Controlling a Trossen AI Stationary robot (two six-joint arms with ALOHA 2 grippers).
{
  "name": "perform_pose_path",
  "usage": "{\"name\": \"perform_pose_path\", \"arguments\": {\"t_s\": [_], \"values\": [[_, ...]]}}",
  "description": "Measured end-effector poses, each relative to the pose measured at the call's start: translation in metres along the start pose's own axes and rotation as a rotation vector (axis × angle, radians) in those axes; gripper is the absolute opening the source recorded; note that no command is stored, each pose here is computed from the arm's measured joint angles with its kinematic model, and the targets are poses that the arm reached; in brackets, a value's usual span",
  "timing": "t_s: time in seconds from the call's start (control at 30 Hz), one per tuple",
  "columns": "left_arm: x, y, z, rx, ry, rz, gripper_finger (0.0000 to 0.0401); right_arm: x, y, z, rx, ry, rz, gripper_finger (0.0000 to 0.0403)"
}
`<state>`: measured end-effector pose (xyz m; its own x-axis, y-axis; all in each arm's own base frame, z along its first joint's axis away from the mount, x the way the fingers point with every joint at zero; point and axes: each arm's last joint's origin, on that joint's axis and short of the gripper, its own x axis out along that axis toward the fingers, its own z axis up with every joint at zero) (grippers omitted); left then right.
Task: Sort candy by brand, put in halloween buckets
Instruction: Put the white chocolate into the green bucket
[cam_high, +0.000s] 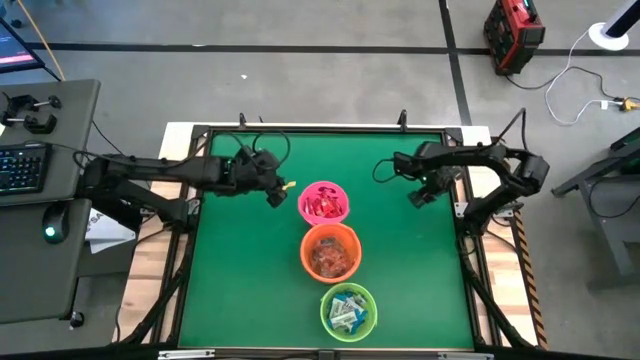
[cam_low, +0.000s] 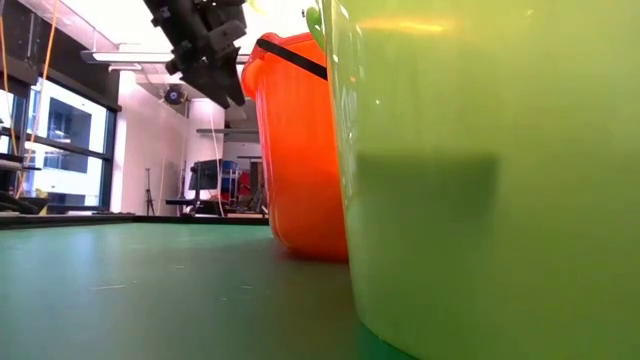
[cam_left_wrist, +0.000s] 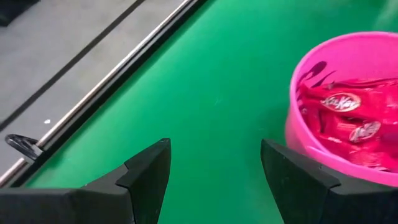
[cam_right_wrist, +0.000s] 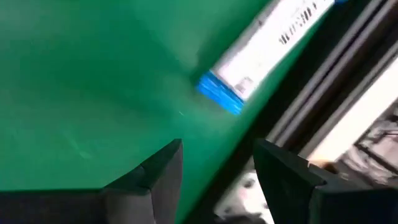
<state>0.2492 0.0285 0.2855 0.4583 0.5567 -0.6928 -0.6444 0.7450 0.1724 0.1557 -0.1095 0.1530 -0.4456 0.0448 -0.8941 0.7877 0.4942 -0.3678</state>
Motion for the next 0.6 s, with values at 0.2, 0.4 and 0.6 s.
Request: {"name": "perform_pose_path", "arguments": {"t_s": [0.2, 0.4, 0.6], "values": [[0.0041, 0.007, 0.0024, 0.028, 0.007, 0.023, 0.0239, -0.0029, 0.0059, 0.005, -0.018, -0.071, 0.034, 0.0188], [0.0056, 0.0097, 0.0032, 0.018, 0.009, 0.032, 0.0239, 0.0038, 0.0047, 0.0014, -0.121, -0.056, -0.012, 0.0188], [0.0056, 0.0097, 0.0032, 0.009, 0.009, 0.032, 0.0239, 0.0061, 0.0047, 0.0048, -0.191, -0.118, -0.072, 0.0188]]}}
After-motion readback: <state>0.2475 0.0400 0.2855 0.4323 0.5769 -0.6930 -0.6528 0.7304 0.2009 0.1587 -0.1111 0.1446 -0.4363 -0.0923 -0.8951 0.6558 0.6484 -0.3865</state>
